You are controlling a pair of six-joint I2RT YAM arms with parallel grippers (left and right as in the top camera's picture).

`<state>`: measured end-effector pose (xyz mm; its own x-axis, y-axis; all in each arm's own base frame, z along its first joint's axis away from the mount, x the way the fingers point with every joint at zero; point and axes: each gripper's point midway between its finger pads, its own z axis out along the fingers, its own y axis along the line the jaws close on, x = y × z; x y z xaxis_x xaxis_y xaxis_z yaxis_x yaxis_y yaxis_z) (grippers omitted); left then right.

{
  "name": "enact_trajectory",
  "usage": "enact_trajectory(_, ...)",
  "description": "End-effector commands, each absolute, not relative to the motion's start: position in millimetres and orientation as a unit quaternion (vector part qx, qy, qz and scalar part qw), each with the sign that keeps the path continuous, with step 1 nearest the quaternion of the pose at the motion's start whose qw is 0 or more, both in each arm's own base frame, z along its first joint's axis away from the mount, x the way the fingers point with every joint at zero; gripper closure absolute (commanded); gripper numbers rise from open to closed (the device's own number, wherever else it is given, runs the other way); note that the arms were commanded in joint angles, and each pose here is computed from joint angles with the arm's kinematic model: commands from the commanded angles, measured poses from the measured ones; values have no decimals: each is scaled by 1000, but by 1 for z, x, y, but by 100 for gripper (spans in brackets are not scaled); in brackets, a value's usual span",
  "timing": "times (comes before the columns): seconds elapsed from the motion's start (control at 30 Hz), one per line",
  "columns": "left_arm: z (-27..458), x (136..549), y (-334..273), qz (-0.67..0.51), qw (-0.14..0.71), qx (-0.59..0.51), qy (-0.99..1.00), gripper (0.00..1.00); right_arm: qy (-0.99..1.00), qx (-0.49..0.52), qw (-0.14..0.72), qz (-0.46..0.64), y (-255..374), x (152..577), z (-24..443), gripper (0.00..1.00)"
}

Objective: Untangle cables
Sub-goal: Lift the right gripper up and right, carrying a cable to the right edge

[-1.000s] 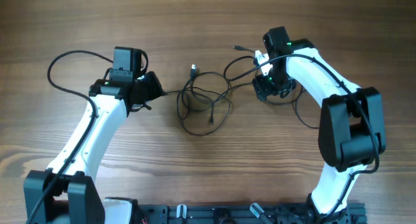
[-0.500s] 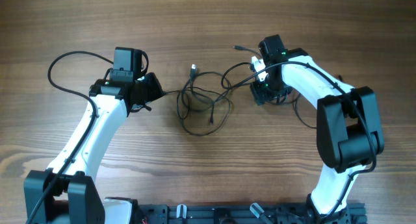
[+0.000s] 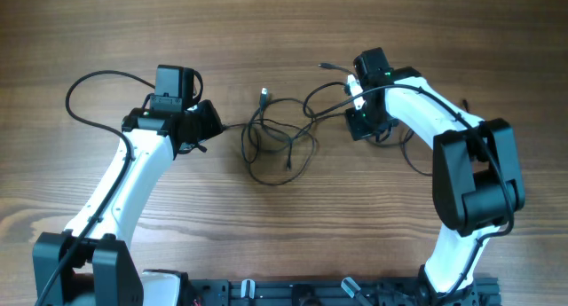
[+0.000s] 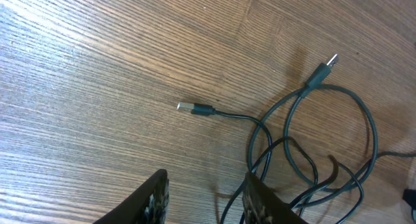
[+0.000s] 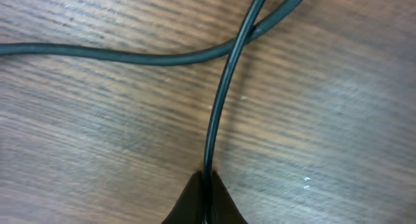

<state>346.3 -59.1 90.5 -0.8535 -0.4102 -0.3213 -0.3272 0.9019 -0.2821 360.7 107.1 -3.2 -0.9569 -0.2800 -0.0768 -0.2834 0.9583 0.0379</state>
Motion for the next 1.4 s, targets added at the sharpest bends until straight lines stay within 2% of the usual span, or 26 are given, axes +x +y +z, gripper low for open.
enact_trajectory(0.0,90,349,-56,-103,190,-201,956,61,991,-98,76,56,121,380,31,96)
enact_trajectory(0.2,90,349,-56,-103,190,-201,956,61,961,-104,239,94,134,419,159,96)
enact_trajectory(0.33,90,349,-56,-103,189,-201,956,61,923,-101,355,111,134,428,243,96)
enact_trajectory(0.43,90,349,-56,-103,189,-201,956,61,900,-60,418,108,120,428,287,96)
enact_trajectory(0.6,90,349,-56,-103,189,-201,956,61,878,3,469,94,95,426,324,96)
enact_trajectory(0.8,91,347,-69,-138,177,-193,955,61,869,70,482,88,76,426,333,96)
enact_trajectory(1.03,111,351,-129,-264,172,-125,941,46,866,7,463,188,117,420,336,96)
enact_trajectory(1.13,115,351,-146,-273,181,-100,940,46,830,-74,485,266,151,417,363,96)
enact_trajectory(1.37,112,344,-152,-268,170,-92,944,46,740,-96,598,293,154,425,437,96)
